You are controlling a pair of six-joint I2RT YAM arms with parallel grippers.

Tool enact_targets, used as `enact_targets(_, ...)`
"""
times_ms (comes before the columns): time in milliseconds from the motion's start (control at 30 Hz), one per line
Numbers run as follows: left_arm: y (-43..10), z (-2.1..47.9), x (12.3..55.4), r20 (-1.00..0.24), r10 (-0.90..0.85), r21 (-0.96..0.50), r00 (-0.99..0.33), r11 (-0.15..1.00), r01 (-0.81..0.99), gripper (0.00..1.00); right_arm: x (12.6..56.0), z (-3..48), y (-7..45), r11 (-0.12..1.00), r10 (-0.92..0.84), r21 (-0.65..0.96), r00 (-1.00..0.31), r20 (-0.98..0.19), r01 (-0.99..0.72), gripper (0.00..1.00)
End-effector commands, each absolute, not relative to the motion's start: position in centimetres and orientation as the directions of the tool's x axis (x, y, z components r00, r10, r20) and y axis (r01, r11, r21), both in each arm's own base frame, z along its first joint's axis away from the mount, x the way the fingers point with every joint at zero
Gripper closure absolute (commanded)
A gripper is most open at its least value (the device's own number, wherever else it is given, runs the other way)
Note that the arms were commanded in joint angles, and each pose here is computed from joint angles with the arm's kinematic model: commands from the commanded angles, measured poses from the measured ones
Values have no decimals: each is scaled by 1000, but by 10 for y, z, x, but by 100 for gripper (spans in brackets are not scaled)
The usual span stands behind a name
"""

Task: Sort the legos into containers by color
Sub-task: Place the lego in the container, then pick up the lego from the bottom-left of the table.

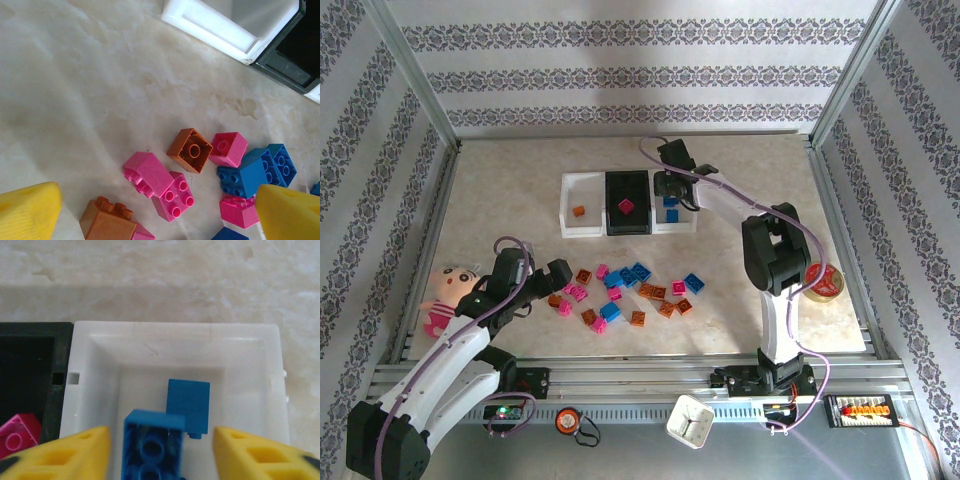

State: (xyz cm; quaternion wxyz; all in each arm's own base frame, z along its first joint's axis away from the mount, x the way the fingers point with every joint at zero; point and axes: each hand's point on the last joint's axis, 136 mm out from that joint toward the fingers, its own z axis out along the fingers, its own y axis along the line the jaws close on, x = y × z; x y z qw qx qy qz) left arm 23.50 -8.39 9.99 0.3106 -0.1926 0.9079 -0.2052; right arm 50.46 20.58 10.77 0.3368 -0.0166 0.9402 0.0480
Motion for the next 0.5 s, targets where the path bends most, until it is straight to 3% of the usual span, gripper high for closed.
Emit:
enact_targets(0,-81,94,229,-459,-474,-470,-752,847,-247,10,502,122,207,994,-5,77,-766,-643,-72,38)
enact_targets(133,-84,81,224,-418,-441,-441,-794,863,-247,24,480,128,208,990,20,121,-759,-651,-78,37)
enact_targets(467,-90,57,197,-397,-300,-274,-867,941,-200,24,441,115,199,980,82,194,-778,-623,-53,38)
